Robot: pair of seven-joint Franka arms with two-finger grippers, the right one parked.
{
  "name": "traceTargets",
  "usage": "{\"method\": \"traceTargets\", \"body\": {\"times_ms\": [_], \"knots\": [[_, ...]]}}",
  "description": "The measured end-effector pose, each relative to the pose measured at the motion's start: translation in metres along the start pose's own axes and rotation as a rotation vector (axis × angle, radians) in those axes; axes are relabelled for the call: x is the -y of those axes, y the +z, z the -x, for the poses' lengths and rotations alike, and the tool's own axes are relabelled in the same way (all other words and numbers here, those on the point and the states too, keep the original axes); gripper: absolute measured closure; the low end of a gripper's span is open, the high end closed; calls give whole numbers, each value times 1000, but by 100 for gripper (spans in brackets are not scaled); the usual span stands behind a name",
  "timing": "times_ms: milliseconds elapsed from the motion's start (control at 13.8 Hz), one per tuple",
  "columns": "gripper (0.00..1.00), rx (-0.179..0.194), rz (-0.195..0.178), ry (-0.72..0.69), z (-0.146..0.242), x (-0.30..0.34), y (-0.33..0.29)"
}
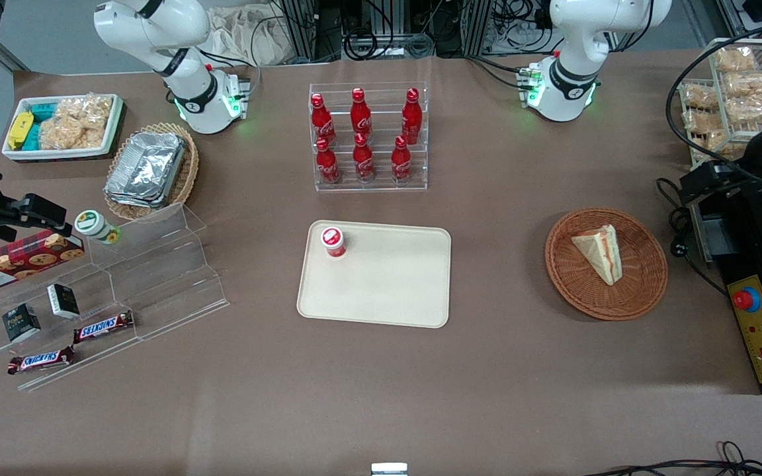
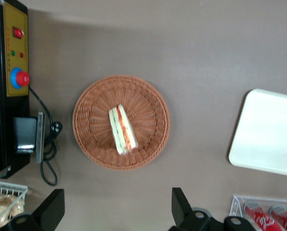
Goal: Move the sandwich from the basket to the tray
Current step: 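Move the left gripper over the sandwich in the wicker basket, then lower the left gripper and grasp the triangular sandwich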
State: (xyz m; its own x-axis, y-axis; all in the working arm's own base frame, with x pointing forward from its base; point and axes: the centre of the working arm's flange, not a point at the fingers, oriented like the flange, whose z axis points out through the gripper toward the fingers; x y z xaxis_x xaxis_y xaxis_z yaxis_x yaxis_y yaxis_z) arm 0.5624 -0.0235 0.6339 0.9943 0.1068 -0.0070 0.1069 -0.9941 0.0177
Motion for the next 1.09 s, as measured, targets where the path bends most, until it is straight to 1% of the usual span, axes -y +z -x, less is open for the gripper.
{"method": "traceTargets", "body": {"times_ms": [364, 509, 582, 727, 945, 1091], "knots": [[0, 71, -11, 0, 0, -2, 19], [0, 115, -21, -32, -11, 2, 45], [0, 131, -26, -63, -19, 7, 62], [0, 127, -30, -127, -32, 15, 99], [0, 133, -31, -171, -33, 19, 149], [0, 120, -14, -207, -32, 22, 182]]}}
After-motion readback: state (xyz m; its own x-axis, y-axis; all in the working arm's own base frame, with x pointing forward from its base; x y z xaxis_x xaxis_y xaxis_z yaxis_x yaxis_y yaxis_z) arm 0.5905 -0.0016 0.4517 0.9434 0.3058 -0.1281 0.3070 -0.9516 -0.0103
